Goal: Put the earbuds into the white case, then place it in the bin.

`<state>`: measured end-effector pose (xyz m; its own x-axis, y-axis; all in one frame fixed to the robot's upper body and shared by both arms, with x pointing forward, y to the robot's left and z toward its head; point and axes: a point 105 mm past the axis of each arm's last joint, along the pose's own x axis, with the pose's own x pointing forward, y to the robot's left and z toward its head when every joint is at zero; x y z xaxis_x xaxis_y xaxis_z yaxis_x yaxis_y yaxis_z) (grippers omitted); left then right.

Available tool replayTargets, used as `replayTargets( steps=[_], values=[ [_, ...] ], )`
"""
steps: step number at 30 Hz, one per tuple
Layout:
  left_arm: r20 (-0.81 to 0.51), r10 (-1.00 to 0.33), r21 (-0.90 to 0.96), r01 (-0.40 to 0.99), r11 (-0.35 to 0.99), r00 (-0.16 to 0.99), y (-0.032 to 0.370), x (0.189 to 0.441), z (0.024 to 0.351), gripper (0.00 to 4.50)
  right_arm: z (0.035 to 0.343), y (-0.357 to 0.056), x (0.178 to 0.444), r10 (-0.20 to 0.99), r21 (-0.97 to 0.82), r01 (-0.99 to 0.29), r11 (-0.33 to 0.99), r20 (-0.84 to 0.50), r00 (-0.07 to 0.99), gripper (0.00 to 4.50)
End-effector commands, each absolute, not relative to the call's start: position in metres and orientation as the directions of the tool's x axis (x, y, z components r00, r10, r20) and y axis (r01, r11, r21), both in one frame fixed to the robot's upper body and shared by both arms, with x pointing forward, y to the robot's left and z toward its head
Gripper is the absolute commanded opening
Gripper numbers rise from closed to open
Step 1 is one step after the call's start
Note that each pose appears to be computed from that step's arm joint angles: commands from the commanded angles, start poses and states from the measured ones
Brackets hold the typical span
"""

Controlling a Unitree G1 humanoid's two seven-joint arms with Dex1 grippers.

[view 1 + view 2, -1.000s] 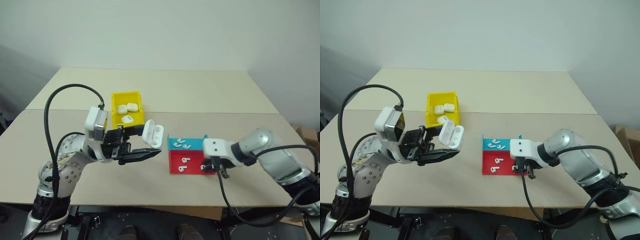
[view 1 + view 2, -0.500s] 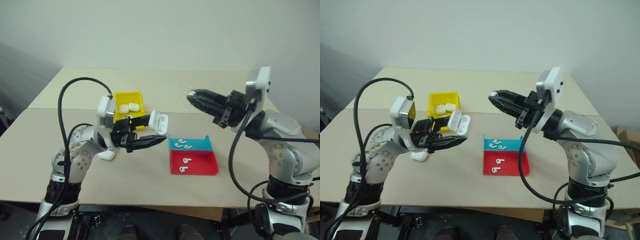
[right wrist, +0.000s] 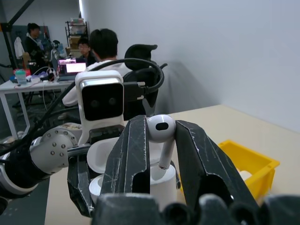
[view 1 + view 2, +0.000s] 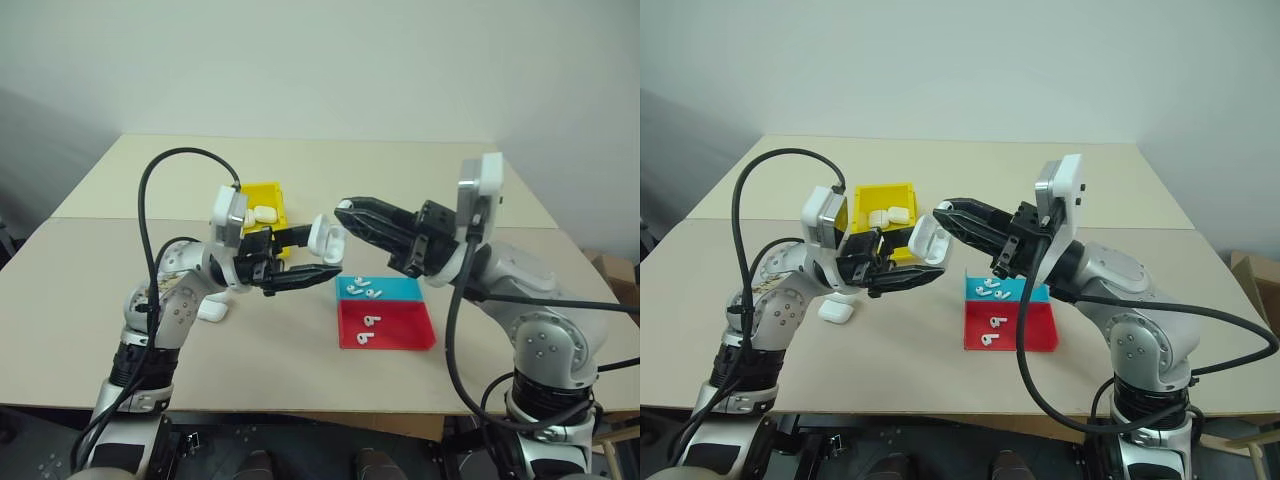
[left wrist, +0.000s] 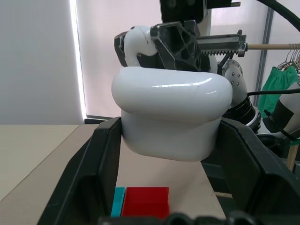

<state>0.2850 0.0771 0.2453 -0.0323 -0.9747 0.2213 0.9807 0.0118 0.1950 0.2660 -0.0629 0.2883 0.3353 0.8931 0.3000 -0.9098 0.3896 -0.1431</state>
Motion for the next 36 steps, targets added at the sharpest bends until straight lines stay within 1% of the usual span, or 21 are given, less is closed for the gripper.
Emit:
replayTargets(
  steps=[1, 14, 18, 19, 20, 23, 25, 29, 31, 33, 34, 36],
  values=[
    [0.231, -0.972, 0.258, 0.966, 0.01, -0.051, 0.078, 0.281, 0.258, 2.77, 0.291, -0.059, 0.26, 0.899, -0.193, -0.904, 0.38, 0.305, 0.313, 0.63],
    [0.236, -0.97, 0.271, 0.962, 0.014, -0.053, 0.079, 0.28, 0.26, 2.77, 0.281, -0.057, 0.27, 0.897, -0.22, -0.884, 0.412, 0.265, 0.353, 0.63],
    [0.238, -0.97, 0.272, 0.962, 0.018, -0.049, 0.079, 0.28, 0.26, 2.77, 0.276, -0.058, 0.268, 0.912, -0.246, -0.887, 0.391, 0.233, 0.338, 0.63],
    [0.239, -0.97, 0.273, 0.962, 0.02, -0.048, 0.079, 0.281, 0.26, 2.77, 0.275, -0.058, 0.267, 0.917, -0.248, -0.89, 0.382, 0.225, 0.33, 1.37],
    [0.239, -0.97, 0.274, 0.961, 0.025, -0.043, 0.08, 0.282, 0.26, 2.77, 0.274, -0.058, 0.265, 0.922, -0.252, -0.894, 0.37, 0.216, 0.32, 1.6],
    [0.241, -0.97, 0.277, 0.96, 0.036, -0.033, 0.08, 0.283, 0.26, 2.77, 0.272, -0.059, 0.261, 0.937, -0.28, -0.899, 0.338, 0.187, 0.294, 2.73],
    [0.245, -0.969, 0.276, 0.96, 0.042, -0.029, 0.08, 0.284, 0.26, 2.77, 0.277, -0.06, 0.26, 0.939, -0.292, -0.896, 0.334, 0.189, 0.288, 3.38],
    [0.251, -0.968, 0.274, 0.96, 0.049, -0.023, 0.08, 0.284, 0.261, 2.77, 0.294, -0.068, 0.264, 0.922, -0.314, -0.874, 0.37, 0.236, 0.306, 3.38],
    [0.247, -0.969, 0.276, 0.959, 0.057, -0.014, 0.081, 0.283, 0.26, 2.77, 0.304, -0.075, 0.27, 0.907, -0.322, -0.857, 0.402, 0.263, 0.327, 3.38],
    [0.243, -0.97, 0.278, 0.958, 0.067, -0.002, 0.085, 0.283, 0.261, 2.77, 0.311, -0.087, 0.278, 0.897, -0.331, -0.84, 0.429, 0.263, 0.354, 3.38],
    [0.237, -0.972, 0.28, 0.957, 0.072, 0.004, 0.088, 0.283, 0.261, 2.77, 0.31, -0.094, 0.285, 0.895, -0.347, -0.827, 0.442, 0.237, 0.379, 3.38],
    [0.226, -0.974, 0.282, 0.957, 0.074, 0.009, 0.093, 0.28, 0.261, 2.77, 0.301, -0.107, 0.302, 0.896, -0.401, -0.805, 0.437, 0.112, 0.43, 3.38]
  ],
)
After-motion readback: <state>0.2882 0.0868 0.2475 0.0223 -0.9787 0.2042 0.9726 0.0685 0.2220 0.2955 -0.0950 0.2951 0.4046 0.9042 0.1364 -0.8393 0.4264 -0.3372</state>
